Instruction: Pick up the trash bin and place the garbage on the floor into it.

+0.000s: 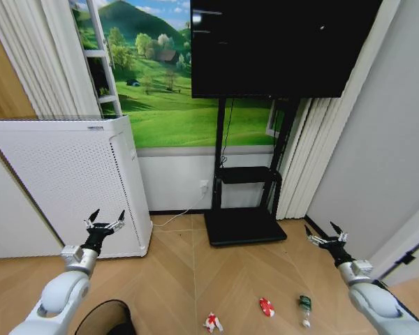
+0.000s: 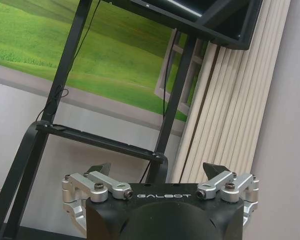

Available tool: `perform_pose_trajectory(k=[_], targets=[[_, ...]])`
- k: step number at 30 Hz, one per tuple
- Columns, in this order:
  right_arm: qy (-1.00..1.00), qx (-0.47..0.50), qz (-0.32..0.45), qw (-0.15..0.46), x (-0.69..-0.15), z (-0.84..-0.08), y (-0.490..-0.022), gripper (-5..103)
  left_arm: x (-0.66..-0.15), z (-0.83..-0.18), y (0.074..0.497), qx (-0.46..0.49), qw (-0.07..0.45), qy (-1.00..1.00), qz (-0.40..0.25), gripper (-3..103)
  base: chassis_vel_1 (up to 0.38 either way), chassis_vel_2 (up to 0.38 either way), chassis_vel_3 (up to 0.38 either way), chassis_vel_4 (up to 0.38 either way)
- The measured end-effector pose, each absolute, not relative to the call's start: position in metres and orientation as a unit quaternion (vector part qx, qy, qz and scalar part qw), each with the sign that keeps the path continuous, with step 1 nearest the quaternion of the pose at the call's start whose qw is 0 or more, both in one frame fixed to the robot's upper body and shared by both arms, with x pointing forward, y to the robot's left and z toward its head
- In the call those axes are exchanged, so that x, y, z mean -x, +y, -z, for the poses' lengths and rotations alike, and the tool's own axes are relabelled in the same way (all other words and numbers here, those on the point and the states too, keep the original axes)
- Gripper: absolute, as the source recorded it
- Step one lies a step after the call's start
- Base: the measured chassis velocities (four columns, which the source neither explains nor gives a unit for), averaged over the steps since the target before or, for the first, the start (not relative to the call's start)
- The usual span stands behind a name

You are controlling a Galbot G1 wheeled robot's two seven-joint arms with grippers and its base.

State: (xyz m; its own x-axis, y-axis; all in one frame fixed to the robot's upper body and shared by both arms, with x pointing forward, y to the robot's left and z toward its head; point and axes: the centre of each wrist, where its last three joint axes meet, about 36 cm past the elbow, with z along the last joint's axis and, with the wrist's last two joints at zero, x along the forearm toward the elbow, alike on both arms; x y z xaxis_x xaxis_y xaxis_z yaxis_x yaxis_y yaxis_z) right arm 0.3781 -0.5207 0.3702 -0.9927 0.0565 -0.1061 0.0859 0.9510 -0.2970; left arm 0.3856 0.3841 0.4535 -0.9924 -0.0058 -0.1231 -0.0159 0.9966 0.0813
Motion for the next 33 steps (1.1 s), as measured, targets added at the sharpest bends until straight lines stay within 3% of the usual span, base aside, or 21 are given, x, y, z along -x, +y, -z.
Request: perform_pose_trajectory(k=[33], targets=[[0.986,-0.036,0.157,0.047,-0.3778,-0.3680,-0.5237,100,-0.3884,-0.4537,0.3831,0.005,0.061,0.997,-0.040,100,0.000,0.000,0.000,0.000]])
